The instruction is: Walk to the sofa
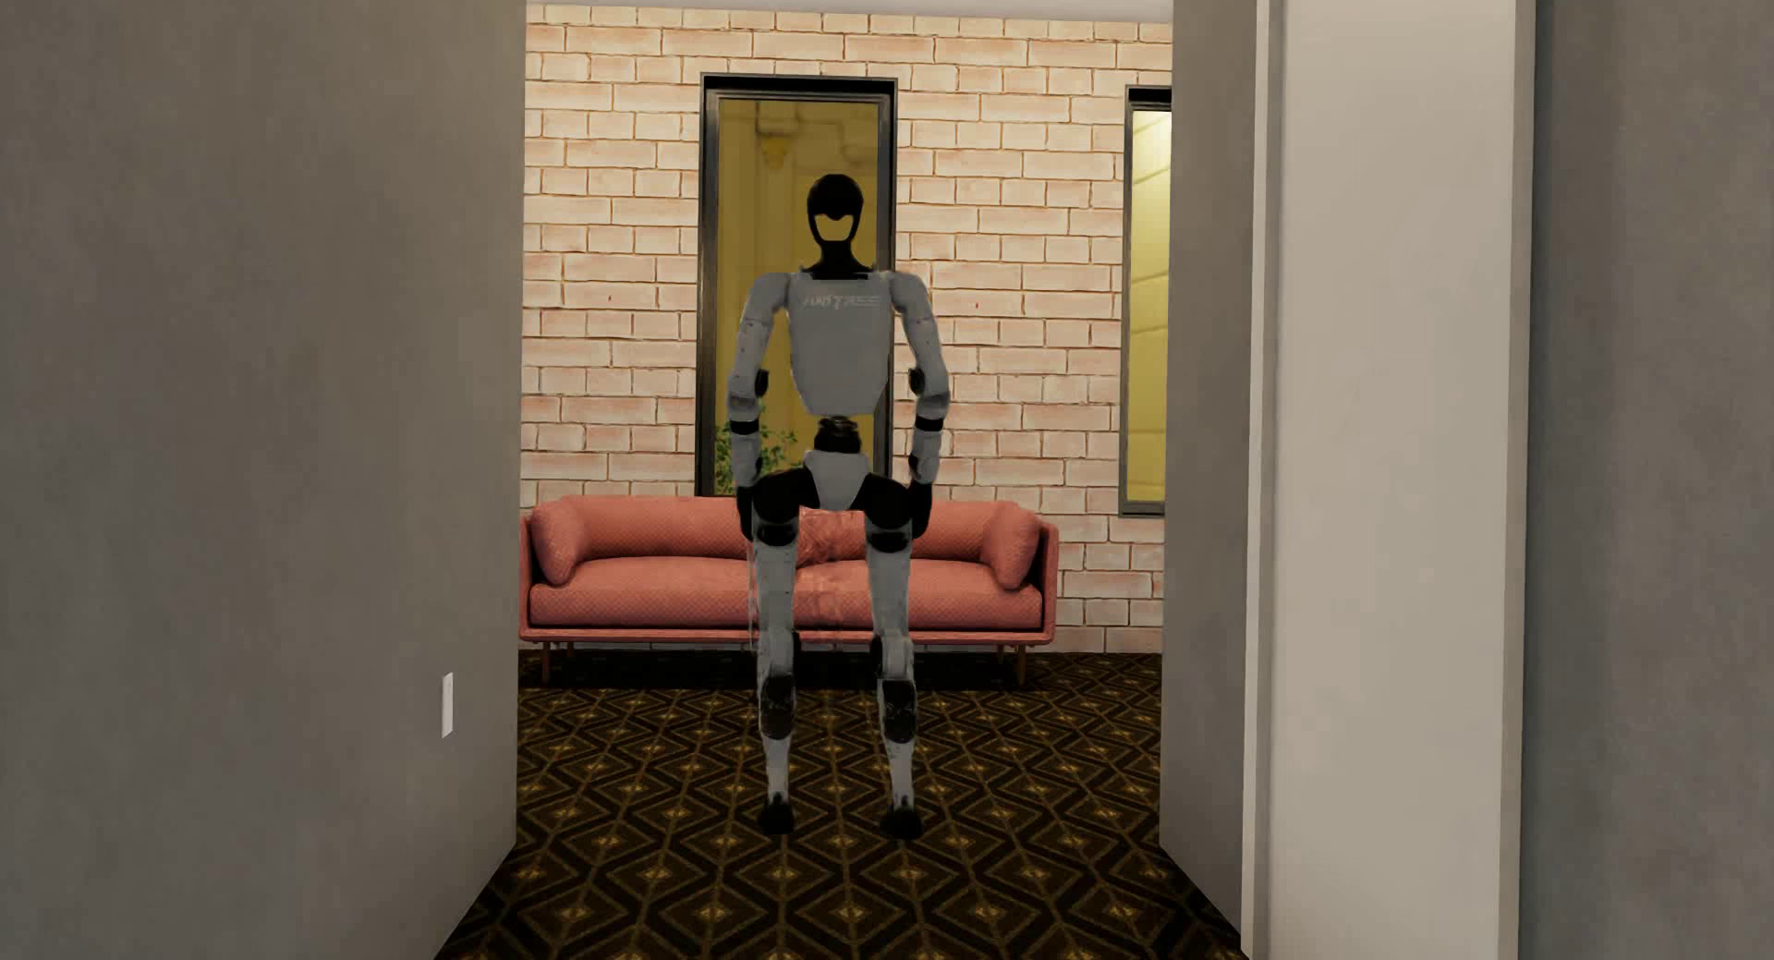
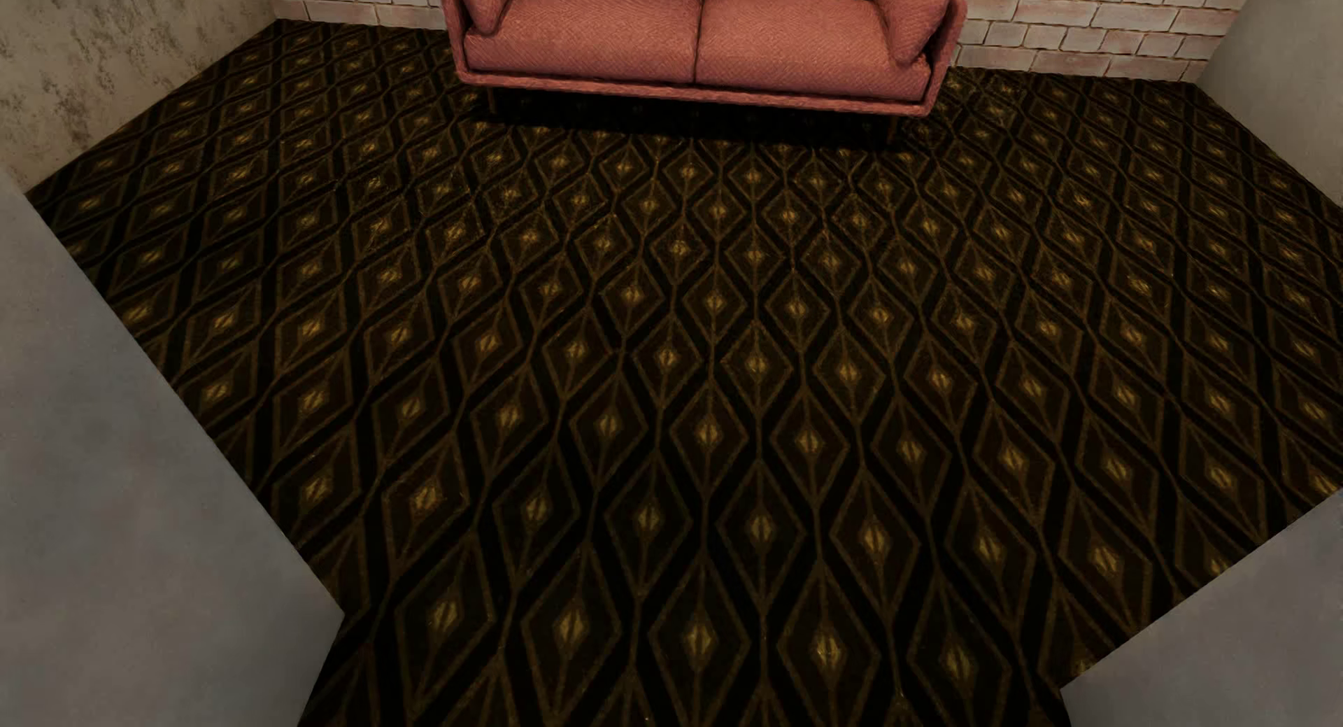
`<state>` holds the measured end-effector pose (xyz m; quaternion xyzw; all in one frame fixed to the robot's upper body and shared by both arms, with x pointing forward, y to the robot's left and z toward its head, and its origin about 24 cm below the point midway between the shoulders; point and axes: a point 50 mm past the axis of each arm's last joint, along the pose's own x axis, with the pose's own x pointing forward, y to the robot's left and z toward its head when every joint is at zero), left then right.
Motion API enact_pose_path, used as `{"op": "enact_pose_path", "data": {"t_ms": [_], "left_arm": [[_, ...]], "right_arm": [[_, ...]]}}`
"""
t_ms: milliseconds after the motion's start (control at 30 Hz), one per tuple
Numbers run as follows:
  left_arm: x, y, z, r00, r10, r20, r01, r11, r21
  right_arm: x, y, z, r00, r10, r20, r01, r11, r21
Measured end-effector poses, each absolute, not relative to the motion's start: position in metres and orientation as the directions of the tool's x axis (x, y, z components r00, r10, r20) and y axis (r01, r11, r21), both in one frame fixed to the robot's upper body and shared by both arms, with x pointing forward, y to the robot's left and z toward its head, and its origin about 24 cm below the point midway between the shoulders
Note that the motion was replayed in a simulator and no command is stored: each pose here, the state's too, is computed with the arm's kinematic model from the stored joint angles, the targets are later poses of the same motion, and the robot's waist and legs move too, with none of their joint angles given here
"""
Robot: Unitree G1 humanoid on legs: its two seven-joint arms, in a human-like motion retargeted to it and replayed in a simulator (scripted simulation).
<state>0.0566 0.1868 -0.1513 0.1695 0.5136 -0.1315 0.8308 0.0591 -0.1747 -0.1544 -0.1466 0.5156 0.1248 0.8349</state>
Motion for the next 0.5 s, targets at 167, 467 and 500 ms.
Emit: {"op": "enact_pose_path", "data": {"t_ms": [167,467,500], "left_arm": [[0.0581,0.1867,-0.1509,0.442,-0.046,-0.896,0.395,0.906,0.148],[0.0592,0.1865,-0.1509,0.443,-0.048,-0.895,0.399,0.905,0.149],[0.0592,0.1866,-0.1509,0.443,-0.048,-0.895,0.400,0.904,0.150]], "right_arm": [[0.0608,-0.1744,-0.1539,0.442,0.060,-0.895,-0.362,0.925,-0.117],[0.0625,-0.1749,-0.1536,0.445,0.059,-0.893,-0.364,0.924,-0.120],[0.0624,-0.1749,-0.1536,0.445,0.059,-0.893,-0.365,0.923,-0.120]]}}
